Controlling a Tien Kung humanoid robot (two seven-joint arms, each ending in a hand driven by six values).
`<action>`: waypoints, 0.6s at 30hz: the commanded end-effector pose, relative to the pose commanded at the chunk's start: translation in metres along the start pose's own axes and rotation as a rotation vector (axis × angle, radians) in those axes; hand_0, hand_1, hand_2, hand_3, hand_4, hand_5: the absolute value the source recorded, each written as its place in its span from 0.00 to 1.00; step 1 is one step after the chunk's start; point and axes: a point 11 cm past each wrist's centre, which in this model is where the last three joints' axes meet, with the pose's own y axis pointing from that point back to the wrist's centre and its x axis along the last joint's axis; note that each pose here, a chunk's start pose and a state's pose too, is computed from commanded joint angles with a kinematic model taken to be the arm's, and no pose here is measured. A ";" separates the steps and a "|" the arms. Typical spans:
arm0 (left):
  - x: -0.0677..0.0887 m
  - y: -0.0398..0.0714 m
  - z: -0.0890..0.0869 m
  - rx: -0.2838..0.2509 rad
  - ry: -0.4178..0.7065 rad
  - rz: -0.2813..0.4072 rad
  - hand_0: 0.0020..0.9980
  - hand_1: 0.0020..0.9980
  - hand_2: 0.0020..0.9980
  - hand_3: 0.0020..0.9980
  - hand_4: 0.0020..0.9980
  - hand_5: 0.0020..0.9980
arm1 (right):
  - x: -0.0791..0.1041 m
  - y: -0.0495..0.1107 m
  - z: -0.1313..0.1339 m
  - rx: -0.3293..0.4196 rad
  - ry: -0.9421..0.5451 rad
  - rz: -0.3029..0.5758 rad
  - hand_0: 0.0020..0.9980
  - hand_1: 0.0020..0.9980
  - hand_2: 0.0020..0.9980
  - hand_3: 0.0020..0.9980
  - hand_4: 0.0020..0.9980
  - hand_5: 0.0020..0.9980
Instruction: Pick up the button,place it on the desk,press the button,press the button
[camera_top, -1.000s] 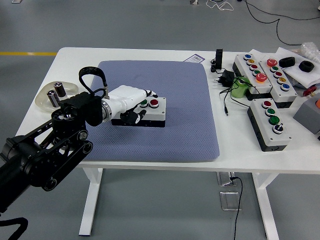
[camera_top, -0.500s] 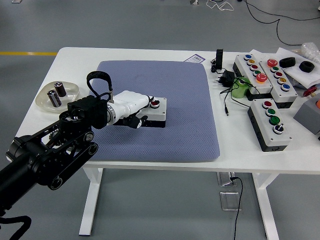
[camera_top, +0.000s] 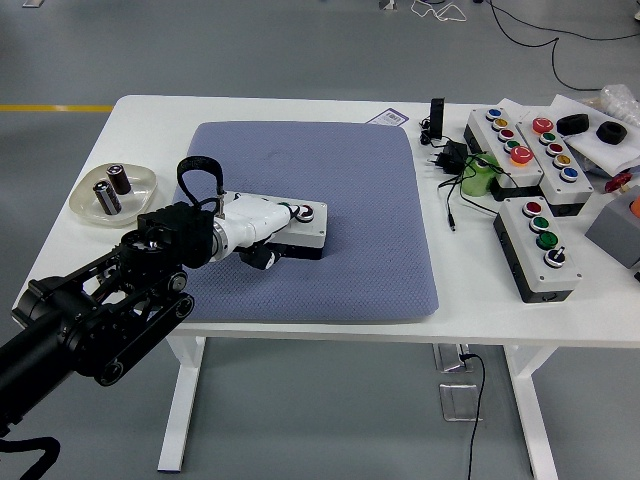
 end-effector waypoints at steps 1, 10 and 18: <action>0.002 0.000 0.000 -0.002 0.004 0.007 0.05 0.00 0.04 0.90 0.47 0.00 | 0.000 0.000 0.000 0.000 0.000 0.000 0.64 0.53 0.55 0.64 0.23 0.24; 0.027 0.010 0.001 -0.014 0.047 0.114 0.04 0.00 0.04 0.90 0.48 0.00 | 0.000 0.000 0.003 -0.004 0.004 0.000 0.64 0.53 0.56 0.64 0.23 0.24; 0.054 0.022 -0.011 0.005 0.109 0.222 0.04 0.00 0.04 0.90 0.48 0.00 | 0.000 0.000 0.001 -0.001 0.003 0.000 0.64 0.53 0.56 0.64 0.23 0.24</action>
